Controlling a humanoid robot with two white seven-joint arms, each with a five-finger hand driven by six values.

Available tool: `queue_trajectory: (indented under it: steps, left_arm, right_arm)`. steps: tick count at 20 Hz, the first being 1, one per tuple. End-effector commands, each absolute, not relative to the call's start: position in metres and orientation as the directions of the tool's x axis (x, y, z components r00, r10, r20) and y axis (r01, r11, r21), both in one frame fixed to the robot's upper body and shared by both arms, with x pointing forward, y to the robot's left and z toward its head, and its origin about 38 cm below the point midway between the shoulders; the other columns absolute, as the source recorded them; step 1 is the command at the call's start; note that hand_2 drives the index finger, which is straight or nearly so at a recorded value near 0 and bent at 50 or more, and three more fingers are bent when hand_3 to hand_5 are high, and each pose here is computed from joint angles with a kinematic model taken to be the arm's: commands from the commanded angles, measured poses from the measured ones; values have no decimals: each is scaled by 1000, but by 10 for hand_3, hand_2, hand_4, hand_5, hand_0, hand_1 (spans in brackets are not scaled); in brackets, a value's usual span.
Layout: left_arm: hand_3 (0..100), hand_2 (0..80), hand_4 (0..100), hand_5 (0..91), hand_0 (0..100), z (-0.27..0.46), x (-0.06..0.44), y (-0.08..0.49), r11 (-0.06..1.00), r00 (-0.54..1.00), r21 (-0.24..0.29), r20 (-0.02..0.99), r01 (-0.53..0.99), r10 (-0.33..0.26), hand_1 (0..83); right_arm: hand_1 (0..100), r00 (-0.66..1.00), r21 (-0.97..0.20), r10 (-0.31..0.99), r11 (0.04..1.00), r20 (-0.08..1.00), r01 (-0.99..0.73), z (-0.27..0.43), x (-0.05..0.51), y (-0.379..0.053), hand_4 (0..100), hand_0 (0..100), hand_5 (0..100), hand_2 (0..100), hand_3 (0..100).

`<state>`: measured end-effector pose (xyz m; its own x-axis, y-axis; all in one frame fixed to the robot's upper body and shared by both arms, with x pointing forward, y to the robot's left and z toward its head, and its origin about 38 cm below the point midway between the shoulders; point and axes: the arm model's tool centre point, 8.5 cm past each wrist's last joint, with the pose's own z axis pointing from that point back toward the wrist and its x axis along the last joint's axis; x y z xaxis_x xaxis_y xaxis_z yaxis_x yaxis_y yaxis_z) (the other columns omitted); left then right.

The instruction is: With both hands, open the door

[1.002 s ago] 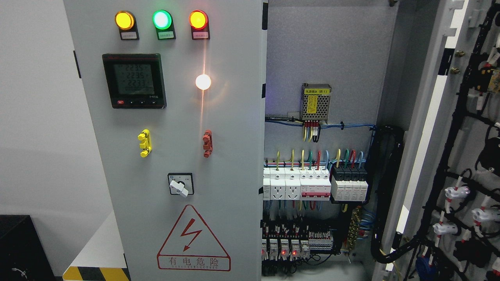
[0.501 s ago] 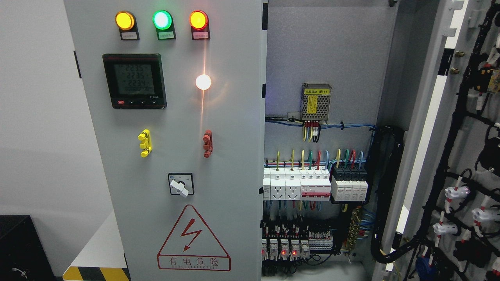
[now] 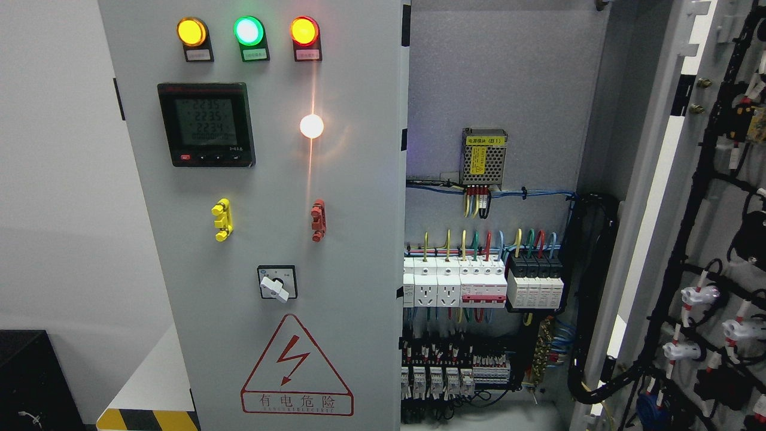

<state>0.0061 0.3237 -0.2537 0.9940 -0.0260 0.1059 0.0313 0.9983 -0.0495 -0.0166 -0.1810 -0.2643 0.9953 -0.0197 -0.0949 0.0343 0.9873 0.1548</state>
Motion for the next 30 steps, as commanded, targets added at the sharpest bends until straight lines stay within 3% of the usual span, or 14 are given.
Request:
queue_trajectory:
  steps: [1,7,10,15,20,24,30]
  left_arm:
    - [0,0,0,0,0,-255,-35,307,999,1000,-37,-11,11,-11,0]
    - [0,0,0,0,0,-255,-36,308,999,999,-35,-15,31,-31,0]
    - [0,0,0,0,0,-255,-37,306,998,999,-40,-6,-48,48,0]
    - [0,0,0,0,0,-256,-39,298,997,998,-56,-5,-58,58,0]
    - [0,0,0,0,0,-257,-36,298,997,998,-50,4,-56,56,0]
    - [0,0,0,0,0,-257,-33,298,997,998,-48,7,-56,56,0]
    - [0,0,0,0,0,-258,-27,289,996,998,-58,16,-63,64,0]
  right_arm:
    - [0,995,155,-20,987,-94,34,-264,-17,-181,0,0,0,0,0]
    - [0,995,155,-18,987,-94,33,-264,-17,-181,0,0,0,0,0]
    - [0,995,155,-18,987,-95,33,-264,-17,-181,0,0,0,0,0]
    - [0,998,152,-24,988,-62,33,-265,-6,-184,0,0,0,0,0]
    - [0,990,143,-18,990,138,-1,-258,43,-196,0,0,0,0,0]
    - [0,960,130,-26,991,279,-11,-246,51,-207,0,0,0,0,0]
    - [0,755,66,10,995,656,-71,-201,87,-236,0,0,0,0,0]
